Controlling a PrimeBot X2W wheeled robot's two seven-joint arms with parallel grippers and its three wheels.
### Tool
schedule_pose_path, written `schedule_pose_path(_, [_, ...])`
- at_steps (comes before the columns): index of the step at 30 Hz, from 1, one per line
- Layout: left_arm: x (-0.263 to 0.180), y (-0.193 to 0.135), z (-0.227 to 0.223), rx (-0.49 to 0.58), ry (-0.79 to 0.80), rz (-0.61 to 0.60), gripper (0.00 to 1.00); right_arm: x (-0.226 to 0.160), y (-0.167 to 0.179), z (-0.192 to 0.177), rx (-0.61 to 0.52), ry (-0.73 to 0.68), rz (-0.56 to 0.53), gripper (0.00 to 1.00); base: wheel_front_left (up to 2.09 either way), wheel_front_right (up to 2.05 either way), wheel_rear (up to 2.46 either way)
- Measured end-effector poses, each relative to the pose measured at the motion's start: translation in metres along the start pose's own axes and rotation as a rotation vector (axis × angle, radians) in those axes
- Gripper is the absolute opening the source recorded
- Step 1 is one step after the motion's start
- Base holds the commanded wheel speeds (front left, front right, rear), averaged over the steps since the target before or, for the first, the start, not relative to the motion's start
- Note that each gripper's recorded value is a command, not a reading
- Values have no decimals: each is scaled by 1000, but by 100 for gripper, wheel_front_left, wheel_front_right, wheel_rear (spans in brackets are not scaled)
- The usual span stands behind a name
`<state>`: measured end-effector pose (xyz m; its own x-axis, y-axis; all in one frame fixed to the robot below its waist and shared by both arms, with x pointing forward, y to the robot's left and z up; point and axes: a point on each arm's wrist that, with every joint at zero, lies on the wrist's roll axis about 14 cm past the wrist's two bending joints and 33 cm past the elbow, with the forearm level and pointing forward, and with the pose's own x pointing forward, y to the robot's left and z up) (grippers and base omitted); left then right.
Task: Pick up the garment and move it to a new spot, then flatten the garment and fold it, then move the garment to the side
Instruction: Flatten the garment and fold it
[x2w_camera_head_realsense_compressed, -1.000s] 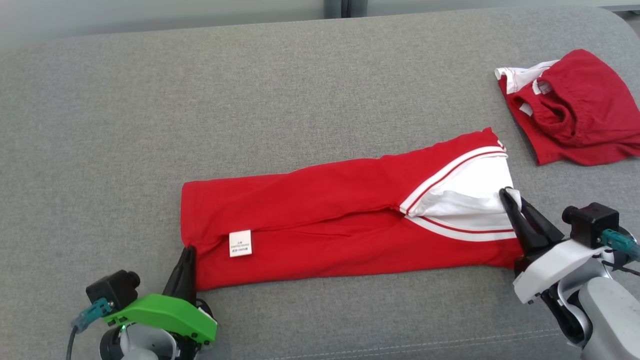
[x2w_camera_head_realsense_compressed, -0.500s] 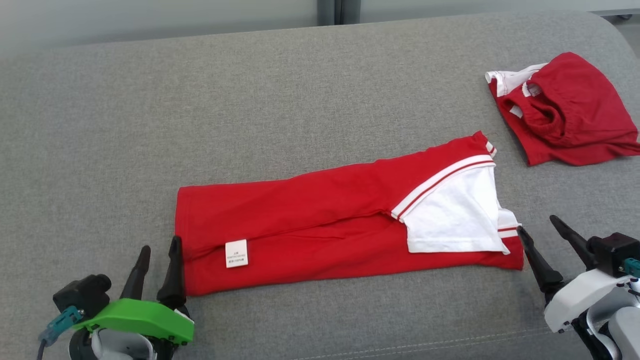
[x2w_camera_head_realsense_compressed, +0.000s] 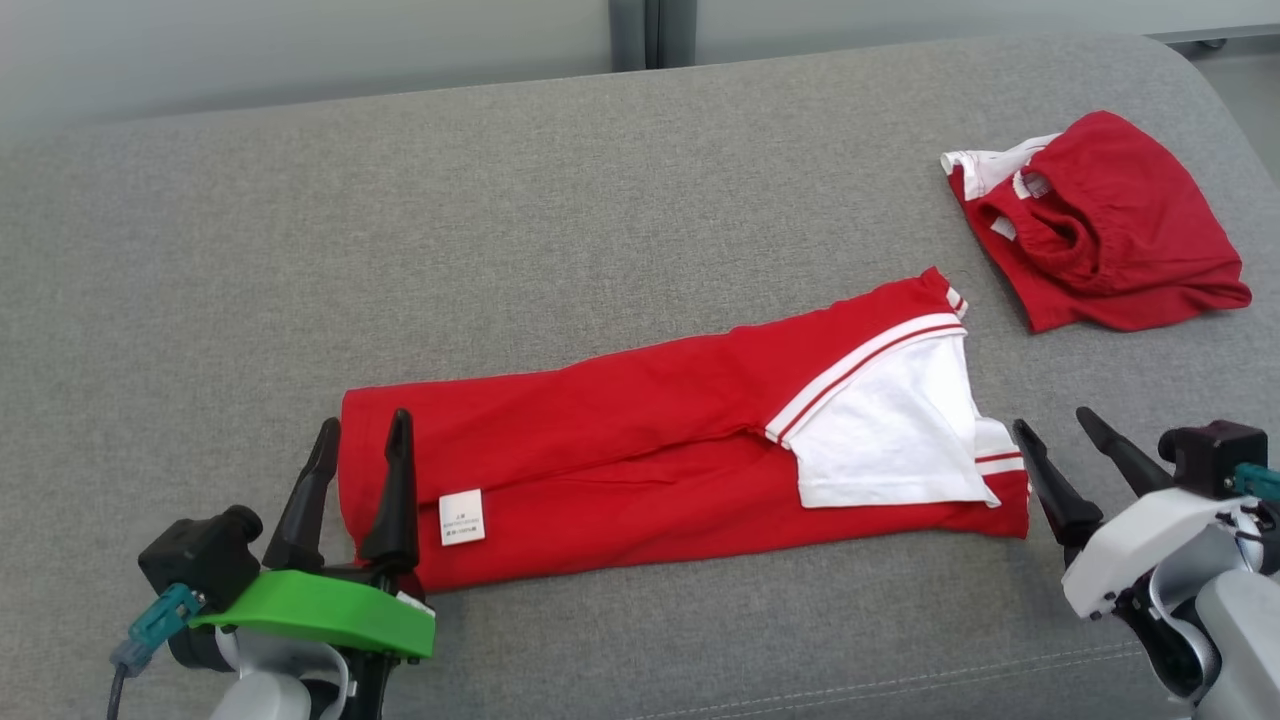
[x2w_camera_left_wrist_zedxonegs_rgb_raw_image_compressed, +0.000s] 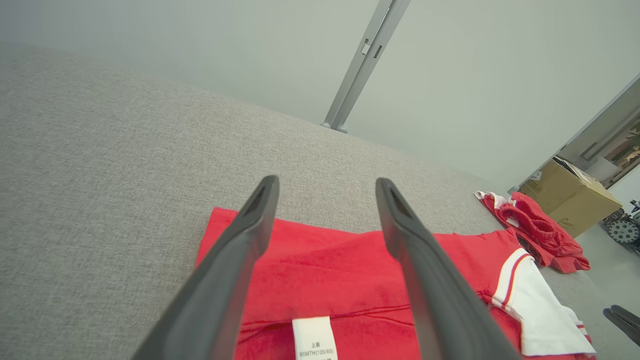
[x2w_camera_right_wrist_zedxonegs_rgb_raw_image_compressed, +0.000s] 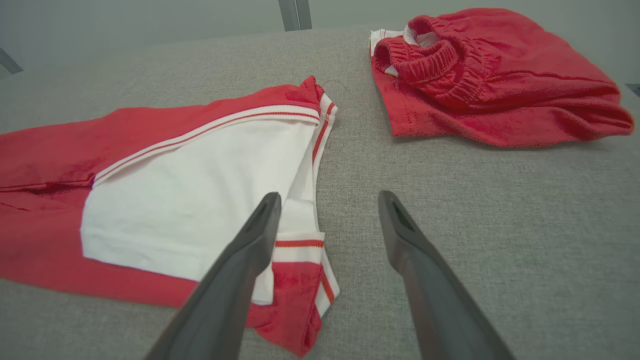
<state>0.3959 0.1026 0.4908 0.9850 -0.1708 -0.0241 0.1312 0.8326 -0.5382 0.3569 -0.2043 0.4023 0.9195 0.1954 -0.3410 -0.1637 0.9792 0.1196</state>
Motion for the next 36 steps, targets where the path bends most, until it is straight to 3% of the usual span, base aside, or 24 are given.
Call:
schedule_pose_path(6, [-3, -7, 4, -18, -25, -1, 100, 27, 7, 17, 21, 31, 33, 100, 0, 0, 0])
schedule_pose_path(21, [-21, 25, 25, -10, -101, 126, 100, 61, 26, -28, 131, 329, 80, 100, 0, 0, 0])
schedule_pose_path(27, [-23, 38, 31, -1, -120, 167, 100, 73, 37, -28, 127, 367, 114, 97, 0, 0, 0])
schedule_pose_path(28, [-23, 38, 31, 1, -120, 168, 100, 74, 39, -28, 132, 372, 121, 53, 0, 0, 0])
schedule_pose_path(32, [-23, 38, 31, -1, -122, 170, 100, 75, 48, -26, 139, 369, 148, 0, 0, 0, 0])
schedule_pose_path(36, [-24, 40, 32, 0, -124, 177, 100, 74, 55, -23, 133, 365, 170, 0, 0, 0, 0])
